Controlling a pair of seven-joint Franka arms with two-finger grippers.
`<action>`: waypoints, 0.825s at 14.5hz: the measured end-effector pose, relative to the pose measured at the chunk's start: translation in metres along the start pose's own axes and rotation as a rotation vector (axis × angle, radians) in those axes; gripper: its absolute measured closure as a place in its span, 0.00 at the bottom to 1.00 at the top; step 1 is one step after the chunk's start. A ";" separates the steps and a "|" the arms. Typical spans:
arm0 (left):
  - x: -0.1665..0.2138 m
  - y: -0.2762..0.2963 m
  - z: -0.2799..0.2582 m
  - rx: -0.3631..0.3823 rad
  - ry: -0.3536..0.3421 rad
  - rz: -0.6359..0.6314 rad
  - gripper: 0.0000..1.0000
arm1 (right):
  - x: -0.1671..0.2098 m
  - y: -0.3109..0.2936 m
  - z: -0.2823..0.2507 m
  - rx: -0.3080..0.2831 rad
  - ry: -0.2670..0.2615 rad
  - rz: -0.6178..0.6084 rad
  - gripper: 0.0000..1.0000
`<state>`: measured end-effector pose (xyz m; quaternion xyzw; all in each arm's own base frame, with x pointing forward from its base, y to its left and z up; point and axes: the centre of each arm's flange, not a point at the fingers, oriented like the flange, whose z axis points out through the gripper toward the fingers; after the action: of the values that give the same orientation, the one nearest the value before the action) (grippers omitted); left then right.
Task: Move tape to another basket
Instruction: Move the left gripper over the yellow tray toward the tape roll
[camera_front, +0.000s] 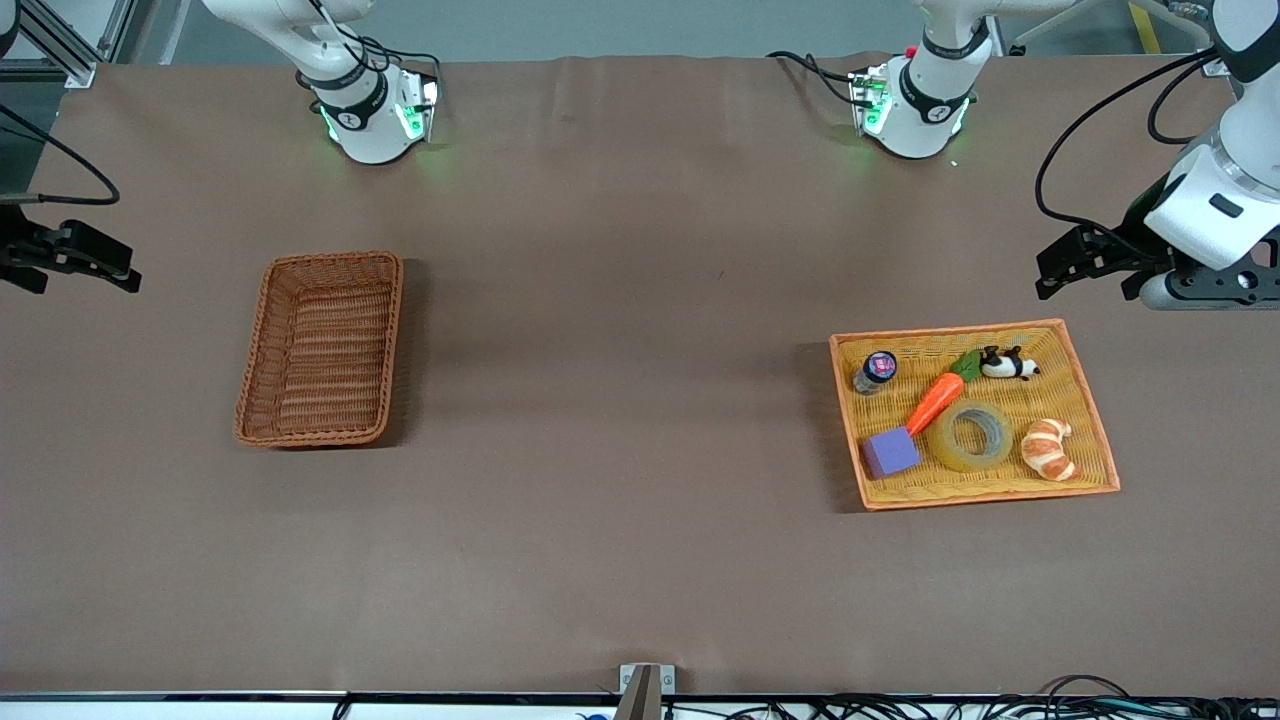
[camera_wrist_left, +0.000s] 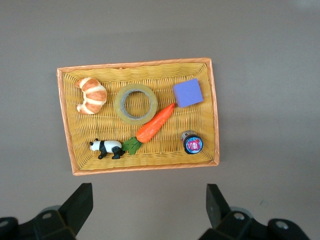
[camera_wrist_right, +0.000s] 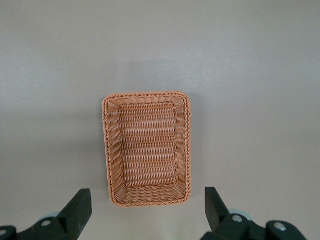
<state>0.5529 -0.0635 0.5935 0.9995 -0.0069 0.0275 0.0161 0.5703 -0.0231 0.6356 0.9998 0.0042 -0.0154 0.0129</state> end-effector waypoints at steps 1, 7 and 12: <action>0.000 0.000 0.000 0.000 0.000 0.000 0.00 | 0.000 0.000 0.000 0.000 0.000 0.000 0.00; 0.001 -0.002 0.001 0.000 -0.002 -0.003 0.00 | 0.000 0.000 0.000 0.000 0.002 0.000 0.00; 0.018 -0.027 0.045 0.013 -0.077 -0.046 0.00 | 0.000 0.000 0.000 0.000 0.002 0.000 0.00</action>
<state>0.5736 -0.0382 0.5492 0.9998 0.0155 -0.0112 0.0099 0.5705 -0.0230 0.6358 0.9998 0.0043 -0.0144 0.0129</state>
